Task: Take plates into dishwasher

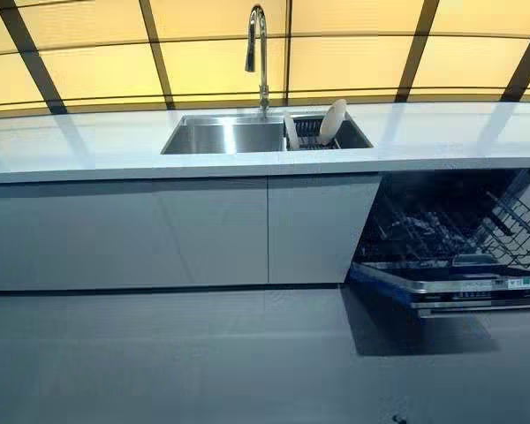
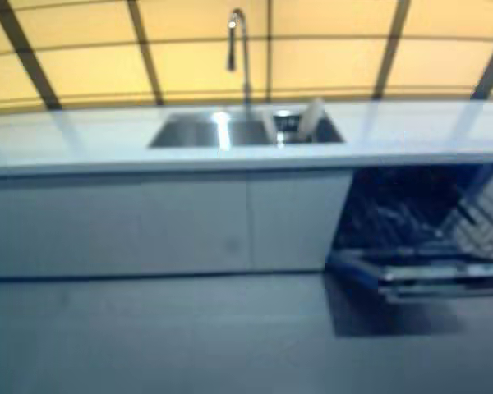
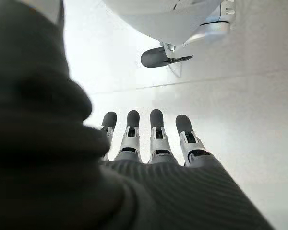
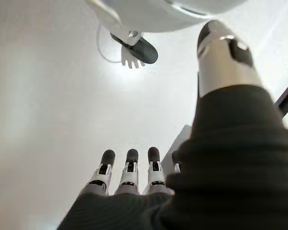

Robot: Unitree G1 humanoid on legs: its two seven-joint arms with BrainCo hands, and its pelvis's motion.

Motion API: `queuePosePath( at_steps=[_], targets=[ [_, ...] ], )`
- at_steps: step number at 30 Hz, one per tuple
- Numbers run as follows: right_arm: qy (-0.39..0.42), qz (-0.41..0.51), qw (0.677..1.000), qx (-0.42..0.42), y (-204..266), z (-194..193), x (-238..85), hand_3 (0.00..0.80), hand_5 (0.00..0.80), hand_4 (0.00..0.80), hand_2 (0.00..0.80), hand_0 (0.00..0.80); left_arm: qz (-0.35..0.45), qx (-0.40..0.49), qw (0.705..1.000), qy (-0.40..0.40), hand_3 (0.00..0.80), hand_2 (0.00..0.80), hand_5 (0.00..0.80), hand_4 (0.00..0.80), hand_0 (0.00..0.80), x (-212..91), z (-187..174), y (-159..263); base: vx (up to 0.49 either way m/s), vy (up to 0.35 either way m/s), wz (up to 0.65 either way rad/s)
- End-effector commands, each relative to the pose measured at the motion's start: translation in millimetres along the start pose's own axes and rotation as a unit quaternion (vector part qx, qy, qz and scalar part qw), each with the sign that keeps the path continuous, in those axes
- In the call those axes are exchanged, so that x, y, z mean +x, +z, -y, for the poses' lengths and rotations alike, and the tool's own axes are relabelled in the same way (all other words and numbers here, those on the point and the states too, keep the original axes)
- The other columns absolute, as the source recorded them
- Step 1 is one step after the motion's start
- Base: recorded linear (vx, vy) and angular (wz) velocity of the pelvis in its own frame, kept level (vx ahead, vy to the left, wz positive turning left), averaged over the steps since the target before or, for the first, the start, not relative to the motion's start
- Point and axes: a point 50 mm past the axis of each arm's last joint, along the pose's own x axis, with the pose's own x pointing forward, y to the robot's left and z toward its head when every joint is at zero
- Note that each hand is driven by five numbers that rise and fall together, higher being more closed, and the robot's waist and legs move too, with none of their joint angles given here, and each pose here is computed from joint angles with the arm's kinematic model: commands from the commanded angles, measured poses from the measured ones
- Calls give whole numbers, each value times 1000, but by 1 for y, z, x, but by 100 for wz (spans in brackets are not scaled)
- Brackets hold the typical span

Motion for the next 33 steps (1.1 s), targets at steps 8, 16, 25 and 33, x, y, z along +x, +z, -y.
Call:
queuePosePath(
  at_steps=[8,16,25,33],
  targets=[
    [-23,65,997,27,37,10,1,0,0,0,0,0,13,0,1000,-11,0,0,0,0,0,-1,5,20,0,0,0],
    [-34,116,992,22,51,16,0,0,0,0,0,0,15,5,1000,-9,0,0,0,0,0,-1,5,22,0,0,0],
    [-44,105,993,38,49,23,2,0,0,0,0,0,20,27,999,-11,0,0,0,0,0,-1,4,20,3,-4,1],
    [-30,83,995,36,48,22,3,0,0,0,0,0,24,31,999,-4,0,0,0,0,0,-1,5,21,17,-42,5]
  ],
)
